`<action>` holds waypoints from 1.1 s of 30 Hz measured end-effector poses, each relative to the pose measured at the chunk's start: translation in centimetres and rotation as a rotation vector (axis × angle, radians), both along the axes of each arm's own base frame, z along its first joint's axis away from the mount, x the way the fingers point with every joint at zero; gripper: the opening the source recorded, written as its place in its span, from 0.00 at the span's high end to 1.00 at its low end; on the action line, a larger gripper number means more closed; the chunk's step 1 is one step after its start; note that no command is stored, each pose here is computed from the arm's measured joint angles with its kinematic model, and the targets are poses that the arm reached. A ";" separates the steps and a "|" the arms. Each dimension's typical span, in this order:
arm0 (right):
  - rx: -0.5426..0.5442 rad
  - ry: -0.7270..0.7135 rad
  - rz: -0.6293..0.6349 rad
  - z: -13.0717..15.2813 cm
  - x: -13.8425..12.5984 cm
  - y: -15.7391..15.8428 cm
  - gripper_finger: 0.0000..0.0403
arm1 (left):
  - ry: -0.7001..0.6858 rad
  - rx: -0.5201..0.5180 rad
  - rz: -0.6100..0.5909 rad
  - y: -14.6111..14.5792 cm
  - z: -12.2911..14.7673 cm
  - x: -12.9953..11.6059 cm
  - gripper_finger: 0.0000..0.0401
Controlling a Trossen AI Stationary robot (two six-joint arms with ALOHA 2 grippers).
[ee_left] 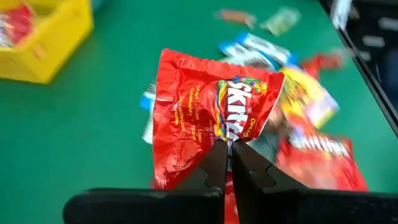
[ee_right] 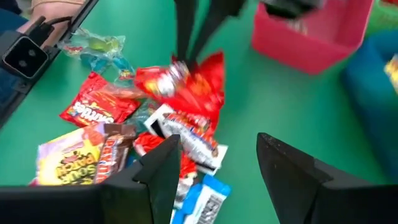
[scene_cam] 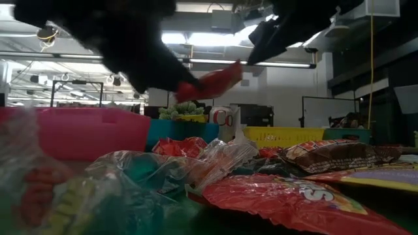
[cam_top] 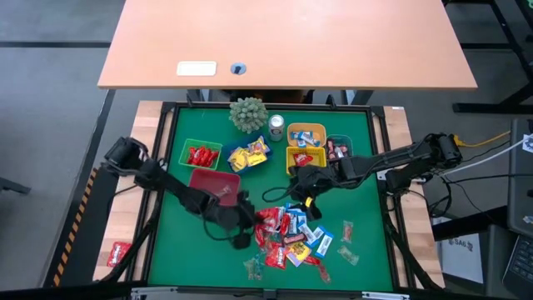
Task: Sort candy
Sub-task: Put the red candy pack into the yellow bin
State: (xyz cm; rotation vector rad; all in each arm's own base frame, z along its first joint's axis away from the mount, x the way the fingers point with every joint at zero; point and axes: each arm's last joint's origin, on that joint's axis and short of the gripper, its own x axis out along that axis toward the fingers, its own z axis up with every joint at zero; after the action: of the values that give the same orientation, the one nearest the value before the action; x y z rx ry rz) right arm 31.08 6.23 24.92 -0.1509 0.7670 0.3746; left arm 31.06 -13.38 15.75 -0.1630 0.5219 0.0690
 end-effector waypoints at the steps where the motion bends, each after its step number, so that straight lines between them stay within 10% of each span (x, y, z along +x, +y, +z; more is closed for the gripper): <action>1: -0.014 -0.015 0.017 0.1 0.1 0.0 0.48 | -0.015 -0.007 0.017 0.5 0.1 0.3 1.00; 22: -0.188 -0.088 0.197 0.1 0.1 0.0 0.49 | -0.197 -0.214 -0.026 7.2 2.1 3.4 1.00; 33: -0.231 -0.086 0.152 0.1 0.1 -0.2 0.85 | -0.200 -0.209 -0.010 7.4 2.1 3.5 0.99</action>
State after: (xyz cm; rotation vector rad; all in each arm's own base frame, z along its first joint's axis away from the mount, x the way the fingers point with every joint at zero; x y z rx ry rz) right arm 31.20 6.02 24.97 -0.4414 0.7142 0.4204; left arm 34.54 -5.95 17.88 -0.3678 0.3289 -0.0116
